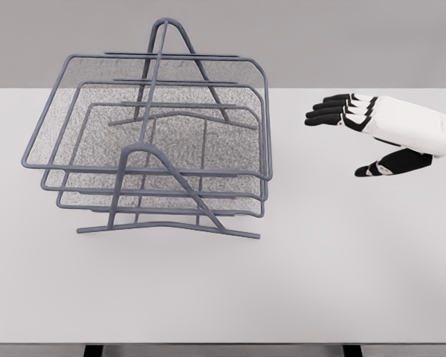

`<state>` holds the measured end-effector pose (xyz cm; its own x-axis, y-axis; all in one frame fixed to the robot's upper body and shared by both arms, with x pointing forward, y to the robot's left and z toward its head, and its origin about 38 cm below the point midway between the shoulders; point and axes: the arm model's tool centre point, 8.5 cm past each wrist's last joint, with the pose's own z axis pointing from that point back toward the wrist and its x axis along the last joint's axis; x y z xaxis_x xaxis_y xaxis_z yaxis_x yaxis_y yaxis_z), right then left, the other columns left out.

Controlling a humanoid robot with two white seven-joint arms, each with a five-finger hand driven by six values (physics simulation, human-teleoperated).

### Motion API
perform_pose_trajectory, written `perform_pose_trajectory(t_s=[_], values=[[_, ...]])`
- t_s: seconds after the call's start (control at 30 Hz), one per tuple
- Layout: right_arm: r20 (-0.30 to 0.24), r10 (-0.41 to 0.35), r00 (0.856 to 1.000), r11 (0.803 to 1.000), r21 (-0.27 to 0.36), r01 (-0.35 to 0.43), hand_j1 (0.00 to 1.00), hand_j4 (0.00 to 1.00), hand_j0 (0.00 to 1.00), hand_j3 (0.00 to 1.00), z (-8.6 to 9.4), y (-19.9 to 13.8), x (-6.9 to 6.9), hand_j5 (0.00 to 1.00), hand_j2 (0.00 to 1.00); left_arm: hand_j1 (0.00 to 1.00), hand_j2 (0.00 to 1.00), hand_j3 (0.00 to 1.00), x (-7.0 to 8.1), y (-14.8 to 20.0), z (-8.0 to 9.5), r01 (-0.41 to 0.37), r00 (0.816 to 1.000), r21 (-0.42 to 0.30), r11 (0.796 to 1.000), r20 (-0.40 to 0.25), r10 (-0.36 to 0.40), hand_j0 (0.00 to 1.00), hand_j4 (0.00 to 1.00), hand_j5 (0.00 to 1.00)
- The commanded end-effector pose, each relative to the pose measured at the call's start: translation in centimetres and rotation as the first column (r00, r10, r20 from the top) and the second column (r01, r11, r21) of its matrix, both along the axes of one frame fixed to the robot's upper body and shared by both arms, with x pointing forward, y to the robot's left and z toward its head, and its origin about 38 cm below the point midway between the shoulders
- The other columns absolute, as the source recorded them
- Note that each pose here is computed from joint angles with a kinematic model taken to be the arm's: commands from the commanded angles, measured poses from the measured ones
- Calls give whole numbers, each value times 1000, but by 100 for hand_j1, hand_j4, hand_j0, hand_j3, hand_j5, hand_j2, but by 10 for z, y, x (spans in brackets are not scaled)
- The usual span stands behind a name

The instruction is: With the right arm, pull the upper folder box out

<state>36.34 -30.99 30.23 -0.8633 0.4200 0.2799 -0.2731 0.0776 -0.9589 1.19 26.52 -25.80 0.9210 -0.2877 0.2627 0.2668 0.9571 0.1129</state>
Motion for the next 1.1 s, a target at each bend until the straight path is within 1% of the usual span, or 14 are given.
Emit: perform_pose_trajectory(t_s=[0.0, 0.03, 0.07, 0.1, 0.13, 0.2, 0.3, 0.37, 0.53, 0.67, 0.73, 0.87, 0.97, 1.07], values=[[-1, -1, 1000, 1000, -3, 1, 100, 100, 100, 100, 0, 1, 0, 100, 100, 100, 100, 100, 0, 0, 0, -1, 1000, 0, 1000, 0, 1, 100, 100, 100], [11, -6, 1000, 1000, -22, 6, 100, 100, 100, 100, -1, 1, 1, 100, 100, 100, 100, 100, 0, 0, 0, -1, 1000, 0, 1000, 0, 1, 100, 100, 100], [59, -31, 998, 999, -11, 32, 100, 100, 100, 100, 8, -3, 3, 100, 100, 100, 100, 100, 0, 0, 0, 0, 1000, 0, 1000, 2, 0, 100, 100, 100], [100, -45, 994, 999, -9, 47, 100, 100, 100, 100, 3, 7, 7, 100, 100, 100, 100, 100, 0, 0, 0, -1, 1000, 0, 1000, 0, 1, 100, 100, 100], [128, -65, 990, 995, -67, 74, 100, 100, 100, 100, -1, 7, 11, 100, 100, 100, 100, 100, 0, 0, 0, 0, 1000, 0, 1000, 2, 0, 100, 100, 100], [138, -80, 987, 992, -88, 93, 100, 100, 100, 100, 2, 3, 18, 100, 100, 100, 100, 100, 0, 0, 0, -2, 1000, 0, 1000, 2, 2, 100, 100, 100], [103, -84, 991, 991, -98, 94, 100, 100, 100, 100, -10, 5, 27, 100, 100, 100, 100, 100, 0, 0, 0, -1, 1000, 0, 1000, 0, 1, 100, 100, 100], [83, -25, 996, 993, -115, 35, 100, 100, 100, 100, -15, 27, 34, 100, 100, 100, 100, 100, 0, 0, 0, -1, 1000, 0, 1000, 0, 1, 100, 100, 100], [53, 14, 998, 994, -105, -9, 100, 100, 100, 100, -26, 46, 38, 100, 100, 100, 100, 100, 0, 0, 0, -1, 1000, 0, 1000, 0, 1, 100, 100, 100], [65, 54, 996, 995, -88, -48, 100, 100, 100, 100, -21, 67, 45, 100, 100, 100, 100, 100, 0, 0, 0, -1, 1000, 0, 1000, 0, 1, 100, 100, 100], [93, 59, 994, 995, -89, -51, 100, 100, 100, 100, -9, 68, 48, 100, 100, 100, 100, 100, 0, 0, 0, -1, 1000, 0, 1000, 0, 1, 100, 100, 100], [42, 88, 995, 992, -97, -84, 100, 100, 100, 100, -29, 82, 48, 100, 100, 100, 100, 100, 0, 0, 0, -1, 1000, 0, 1000, 0, 1, 100, 100, 100], [47, 98, 994, 989, -119, -92, 100, 100, 100, 100, -36, 91, 49, 100, 100, 100, 100, 100, 0, 0, 0, -1, 1000, 0, 1000, 0, 1, 100, 100, 100], [-11, 53, 999, 991, -123, -54, 100, 100, 100, 100, -55, 80, 57, 100, 100, 100, 100, 100, 0, 0, 0, -1, 1000, 0, 1000, 0, 1, 100, 100, 100]])
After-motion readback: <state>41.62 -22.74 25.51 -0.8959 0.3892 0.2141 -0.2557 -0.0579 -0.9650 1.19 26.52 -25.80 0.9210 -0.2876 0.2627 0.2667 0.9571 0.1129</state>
